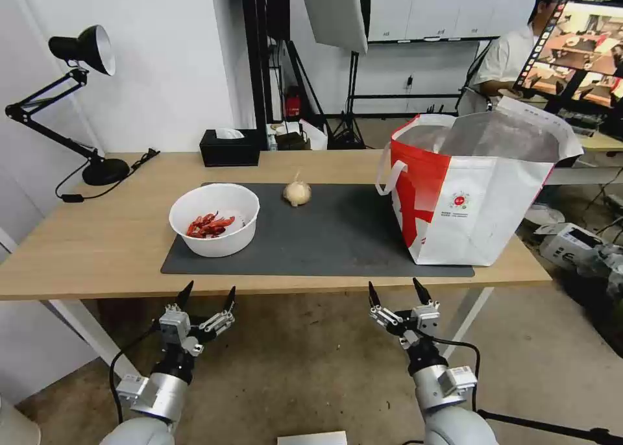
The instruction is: Pick up the trash from the table and place it into the takeout bag.
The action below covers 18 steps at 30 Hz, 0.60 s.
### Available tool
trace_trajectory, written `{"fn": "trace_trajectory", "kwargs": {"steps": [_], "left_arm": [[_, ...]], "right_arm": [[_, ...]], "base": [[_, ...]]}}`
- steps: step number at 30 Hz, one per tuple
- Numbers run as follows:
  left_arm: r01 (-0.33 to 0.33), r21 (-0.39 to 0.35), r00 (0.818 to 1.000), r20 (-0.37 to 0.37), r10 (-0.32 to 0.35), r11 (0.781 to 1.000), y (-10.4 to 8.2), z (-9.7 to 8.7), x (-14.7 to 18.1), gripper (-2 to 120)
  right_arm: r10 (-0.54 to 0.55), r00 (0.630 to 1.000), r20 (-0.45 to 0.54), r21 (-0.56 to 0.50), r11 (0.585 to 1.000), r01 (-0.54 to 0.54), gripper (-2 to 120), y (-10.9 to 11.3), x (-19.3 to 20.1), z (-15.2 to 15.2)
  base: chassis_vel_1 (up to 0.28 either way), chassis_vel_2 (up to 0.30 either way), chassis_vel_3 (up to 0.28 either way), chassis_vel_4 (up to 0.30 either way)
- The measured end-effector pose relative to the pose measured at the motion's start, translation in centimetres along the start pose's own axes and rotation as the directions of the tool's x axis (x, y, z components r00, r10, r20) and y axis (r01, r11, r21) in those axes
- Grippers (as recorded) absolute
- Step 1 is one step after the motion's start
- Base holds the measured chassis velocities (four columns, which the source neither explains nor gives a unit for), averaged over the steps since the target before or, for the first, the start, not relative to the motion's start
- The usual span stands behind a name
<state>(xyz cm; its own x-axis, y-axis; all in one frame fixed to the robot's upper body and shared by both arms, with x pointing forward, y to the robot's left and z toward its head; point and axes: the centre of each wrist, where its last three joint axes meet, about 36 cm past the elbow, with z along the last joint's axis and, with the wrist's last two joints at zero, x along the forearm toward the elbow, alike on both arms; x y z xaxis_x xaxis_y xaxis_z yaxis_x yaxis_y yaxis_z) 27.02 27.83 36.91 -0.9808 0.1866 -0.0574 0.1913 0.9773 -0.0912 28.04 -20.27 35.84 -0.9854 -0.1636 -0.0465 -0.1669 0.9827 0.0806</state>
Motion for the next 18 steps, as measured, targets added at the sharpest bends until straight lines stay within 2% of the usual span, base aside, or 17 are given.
{"fn": "trace_trajectory", "kwargs": {"steps": [7, 13, 15, 18], "left_arm": [[0.000, -0.001, 1.000, 0.001, 0.000, 1.000, 0.0, 0.0, 0.1, 100], [-0.001, -0.001, 1.000, 0.002, 0.001, 1.000, 0.0, -0.1, 0.2, 100], [-0.001, -0.001, 1.000, 0.002, 0.001, 1.000, 0.0, -0.1, 0.2, 100], [-0.002, -0.002, 1.000, 0.000, 0.002, 1.000, 0.0, -0.1, 0.3, 100]], "right_arm": [[-0.035, 0.999, 0.009, -0.010, 0.999, 0.035, 100, 0.4, -1.7, -0.5], [-0.125, 0.992, 0.025, -0.058, 0.990, 0.127, 100, 0.0, -6.3, -2.2], [-0.133, 0.991, 0.026, -0.060, 0.989, 0.134, 100, -0.1, -6.7, -2.3], [-0.194, 0.979, 0.056, -0.069, 0.978, 0.198, 100, -0.4, -10.2, -3.4]], "base": [[0.000, 0.000, 0.000, 0.000], [0.000, 0.000, 0.000, 0.000], [0.000, 0.000, 0.000, 0.000], [0.000, 0.000, 0.000, 0.000]]}}
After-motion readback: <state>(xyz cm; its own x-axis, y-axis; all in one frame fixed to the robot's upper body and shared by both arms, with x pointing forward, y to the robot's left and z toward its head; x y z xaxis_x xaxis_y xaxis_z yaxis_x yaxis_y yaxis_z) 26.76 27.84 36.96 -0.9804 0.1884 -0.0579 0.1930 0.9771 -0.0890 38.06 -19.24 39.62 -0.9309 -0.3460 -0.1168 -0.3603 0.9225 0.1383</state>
